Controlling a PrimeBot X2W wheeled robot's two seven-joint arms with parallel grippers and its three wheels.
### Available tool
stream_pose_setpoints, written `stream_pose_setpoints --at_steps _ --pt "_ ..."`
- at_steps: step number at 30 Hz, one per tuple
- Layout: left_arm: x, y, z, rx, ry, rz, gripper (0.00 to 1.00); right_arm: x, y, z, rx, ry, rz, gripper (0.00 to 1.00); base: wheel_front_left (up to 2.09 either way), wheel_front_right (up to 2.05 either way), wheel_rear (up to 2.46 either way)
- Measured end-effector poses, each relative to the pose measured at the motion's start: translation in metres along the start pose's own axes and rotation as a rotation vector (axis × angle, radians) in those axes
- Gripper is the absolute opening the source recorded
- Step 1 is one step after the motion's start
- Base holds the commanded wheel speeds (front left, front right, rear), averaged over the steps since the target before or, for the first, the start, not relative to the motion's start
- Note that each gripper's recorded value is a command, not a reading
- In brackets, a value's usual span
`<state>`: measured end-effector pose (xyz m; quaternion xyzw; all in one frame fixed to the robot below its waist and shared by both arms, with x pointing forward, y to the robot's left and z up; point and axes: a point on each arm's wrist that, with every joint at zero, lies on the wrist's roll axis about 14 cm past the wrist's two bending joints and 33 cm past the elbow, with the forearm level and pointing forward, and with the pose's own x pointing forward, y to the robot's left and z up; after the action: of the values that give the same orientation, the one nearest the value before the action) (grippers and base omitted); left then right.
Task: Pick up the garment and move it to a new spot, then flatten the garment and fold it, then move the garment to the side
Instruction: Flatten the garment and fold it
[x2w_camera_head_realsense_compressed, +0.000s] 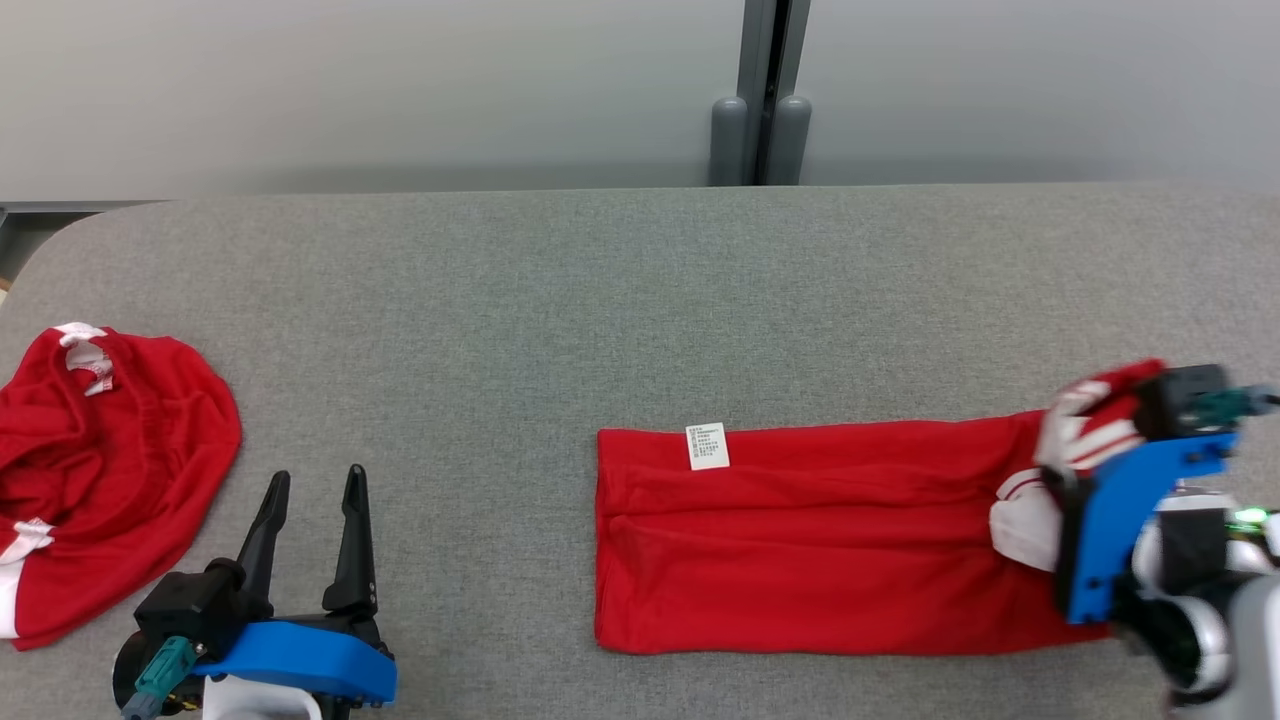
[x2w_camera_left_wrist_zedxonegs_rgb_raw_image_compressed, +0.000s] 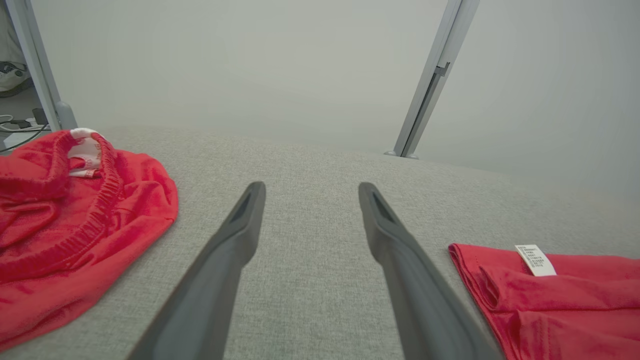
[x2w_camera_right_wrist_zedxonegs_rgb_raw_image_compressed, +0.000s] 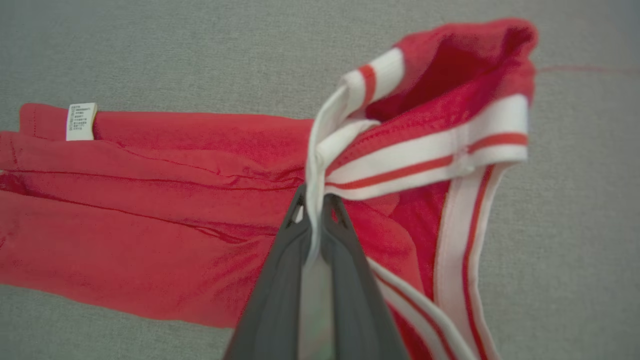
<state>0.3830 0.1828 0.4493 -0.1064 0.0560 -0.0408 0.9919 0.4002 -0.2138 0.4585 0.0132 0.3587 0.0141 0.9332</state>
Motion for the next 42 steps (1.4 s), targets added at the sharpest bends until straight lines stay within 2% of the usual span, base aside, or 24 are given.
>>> stream_pose_setpoints --at_steps 9,13,24,36,37,38,39,42 --pt "-0.004 0.001 -0.001 0.004 0.004 0.001 1.0 0.017 0.12 -0.005 -0.142 0.038 0.304 0.0 0.0 0.0 0.0" --pt "-0.006 0.003 0.001 0.006 0.002 0.007 1.0 0.023 0.156 -0.011 -0.186 0.066 0.394 0.0 0.0 0.0 0.0" --pt "-0.01 0.009 -0.001 0.008 0.011 0.022 1.0 0.037 0.218 -0.016 -0.246 0.108 0.566 0.0 0.0 0.0 0.0" --pt "-0.013 0.018 -0.005 0.002 0.024 0.047 1.0 0.055 0.235 -0.035 -0.29 0.199 0.596 0.0 0.0 0.0 0.0" --pt "-0.013 0.018 -0.006 0.002 0.025 0.048 1.0 0.055 0.236 -0.036 -0.286 0.201 0.599 0.27 0.0 0.0 0.0" --pt "-0.013 0.019 -0.006 0.001 0.026 0.049 1.0 0.054 0.236 -0.036 -0.279 0.198 0.603 0.86 0.0 0.0 0.0" --pt "-0.013 0.019 -0.006 0.0 0.027 0.049 1.0 0.054 0.237 -0.035 -0.268 0.192 0.609 1.0 0.0 0.0 0.0" --pt "-0.012 0.018 -0.006 0.0 0.025 0.047 1.0 0.046 0.246 -0.024 -0.217 0.145 0.655 1.0 0.0 0.0 0.0"
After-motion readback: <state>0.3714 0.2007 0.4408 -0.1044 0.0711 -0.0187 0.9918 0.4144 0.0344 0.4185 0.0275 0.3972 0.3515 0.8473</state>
